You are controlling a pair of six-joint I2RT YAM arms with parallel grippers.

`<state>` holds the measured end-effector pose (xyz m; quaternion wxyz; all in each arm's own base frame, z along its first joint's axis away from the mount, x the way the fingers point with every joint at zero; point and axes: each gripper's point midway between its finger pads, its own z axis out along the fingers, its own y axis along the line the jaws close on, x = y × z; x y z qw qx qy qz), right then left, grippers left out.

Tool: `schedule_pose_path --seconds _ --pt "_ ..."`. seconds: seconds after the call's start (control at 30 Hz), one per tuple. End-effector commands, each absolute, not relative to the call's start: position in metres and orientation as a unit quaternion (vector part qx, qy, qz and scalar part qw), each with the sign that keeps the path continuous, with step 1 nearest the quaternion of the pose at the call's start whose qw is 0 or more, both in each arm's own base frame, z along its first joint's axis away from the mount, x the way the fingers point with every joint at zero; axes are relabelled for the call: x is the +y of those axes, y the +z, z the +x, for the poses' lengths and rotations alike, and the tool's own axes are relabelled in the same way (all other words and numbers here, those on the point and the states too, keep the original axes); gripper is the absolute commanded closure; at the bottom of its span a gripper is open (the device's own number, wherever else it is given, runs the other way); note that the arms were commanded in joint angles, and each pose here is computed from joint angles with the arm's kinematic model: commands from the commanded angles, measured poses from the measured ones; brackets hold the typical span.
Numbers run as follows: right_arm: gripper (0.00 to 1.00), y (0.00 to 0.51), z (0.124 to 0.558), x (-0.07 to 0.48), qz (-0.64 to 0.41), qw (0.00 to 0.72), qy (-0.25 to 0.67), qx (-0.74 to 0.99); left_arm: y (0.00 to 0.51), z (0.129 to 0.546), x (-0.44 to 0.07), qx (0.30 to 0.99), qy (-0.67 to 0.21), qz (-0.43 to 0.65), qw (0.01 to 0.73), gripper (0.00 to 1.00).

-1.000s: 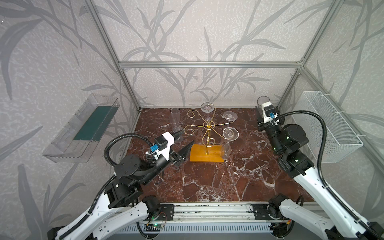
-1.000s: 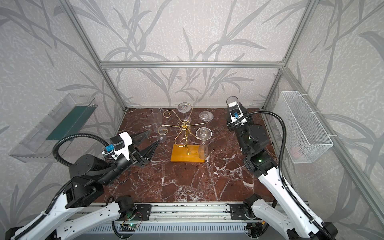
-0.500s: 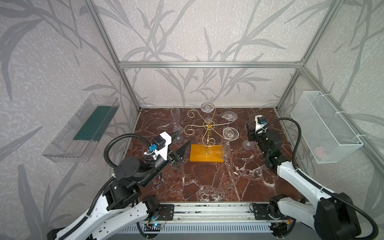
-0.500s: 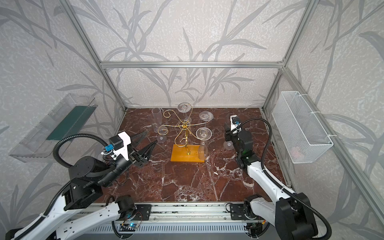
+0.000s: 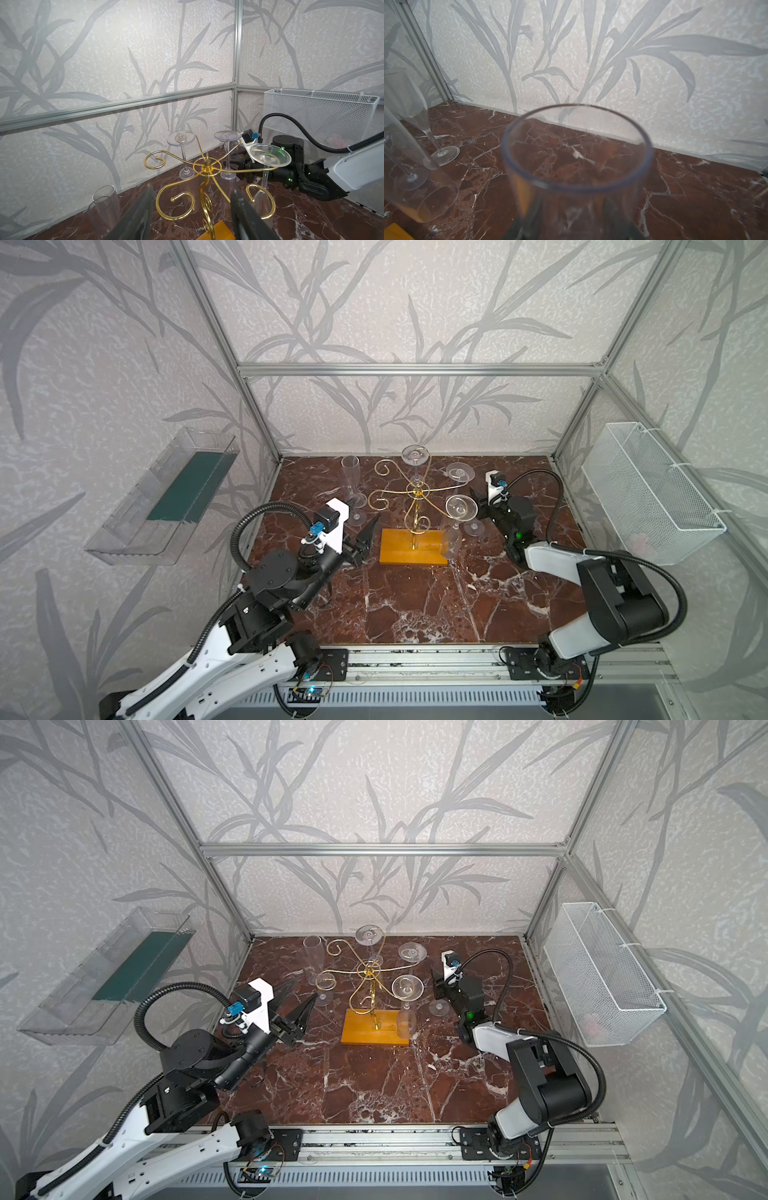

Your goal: Take the wine glass off the wine glass rack

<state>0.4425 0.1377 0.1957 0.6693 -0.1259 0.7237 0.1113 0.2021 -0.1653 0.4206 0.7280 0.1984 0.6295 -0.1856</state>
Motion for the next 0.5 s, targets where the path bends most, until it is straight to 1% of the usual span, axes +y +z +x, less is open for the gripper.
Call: schedule_pose_path --seconds 0.0,0.17,0.2,0.47 --pt "0.74 0.246 0.453 0.147 -0.135 0.740 0.132 0.646 0.431 0.208 -0.155 0.621 -0.166 0.170 0.747 0.39" --pt "0.74 0.241 0.463 0.152 -0.138 0.739 0.137 0.645 0.430 0.212 -0.158 0.623 -0.159 0.167 0.747 0.38" --pt "0.74 0.230 0.466 0.153 -0.139 0.733 0.136 0.652 0.429 0.213 -0.158 0.624 -0.157 0.167 0.747 0.38" --pt "0.70 0.206 0.474 0.151 -0.137 0.719 0.130 0.669 0.426 0.216 -0.158 0.628 -0.153 0.163 0.746 0.38"
